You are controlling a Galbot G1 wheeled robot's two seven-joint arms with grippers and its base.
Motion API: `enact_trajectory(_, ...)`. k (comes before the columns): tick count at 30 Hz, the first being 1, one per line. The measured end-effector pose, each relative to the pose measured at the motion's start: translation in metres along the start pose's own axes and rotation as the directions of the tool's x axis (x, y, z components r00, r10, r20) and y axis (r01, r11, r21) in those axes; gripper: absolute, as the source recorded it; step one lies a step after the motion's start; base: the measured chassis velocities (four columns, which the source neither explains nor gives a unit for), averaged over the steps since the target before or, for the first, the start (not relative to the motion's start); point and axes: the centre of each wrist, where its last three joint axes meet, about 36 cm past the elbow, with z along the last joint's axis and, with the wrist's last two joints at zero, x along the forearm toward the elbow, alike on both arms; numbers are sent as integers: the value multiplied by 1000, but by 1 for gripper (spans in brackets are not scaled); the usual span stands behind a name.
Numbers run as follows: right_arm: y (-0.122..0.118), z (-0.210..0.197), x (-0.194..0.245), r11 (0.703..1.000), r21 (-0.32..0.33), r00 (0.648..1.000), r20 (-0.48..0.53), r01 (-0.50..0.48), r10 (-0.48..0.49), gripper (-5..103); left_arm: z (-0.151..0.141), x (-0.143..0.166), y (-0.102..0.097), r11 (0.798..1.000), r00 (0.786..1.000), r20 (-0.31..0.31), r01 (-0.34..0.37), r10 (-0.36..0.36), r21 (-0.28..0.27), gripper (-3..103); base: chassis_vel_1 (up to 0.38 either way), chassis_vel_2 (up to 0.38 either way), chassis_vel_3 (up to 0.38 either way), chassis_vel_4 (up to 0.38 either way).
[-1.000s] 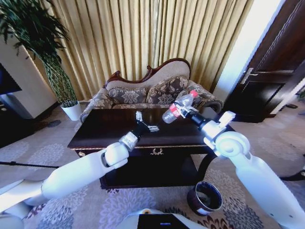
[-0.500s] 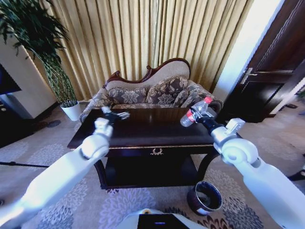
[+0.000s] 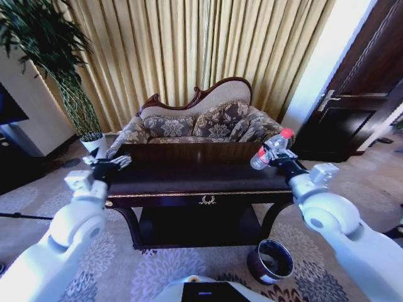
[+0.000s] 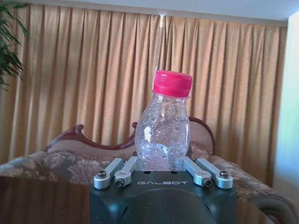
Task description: Move to the front of the table and place the trash on the table into the trash bin.
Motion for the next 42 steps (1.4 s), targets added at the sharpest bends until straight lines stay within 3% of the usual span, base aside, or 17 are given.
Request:
enact_trajectory(4,10,18,27,999,36,999,-38,-34,36,25,4,7,17,1000,1000,-1,15,-15,19,100,0,0,0,0)
enact_trajectory(12,35,39,47,999,31,996,-84,-23,26,25,24,16,6,998,999,-24,-45,46,52,100,0,0,0,0)
enact_trajectory(13,33,40,45,999,34,996,-82,-26,29,25,22,21,-2,996,997,-22,-70,71,51,100,0,0,0,0)
enact_trajectory(22,34,29,49,1000,20,998,-68,-8,9,25,14,38,-13,997,997,-42,-65,67,35,100,0,0,0,0)
enact_trajectory(42,33,29,55,1000,24,996,-91,-14,16,25,15,43,-14,998,996,-56,-66,68,24,100,63,-65,-65,61)
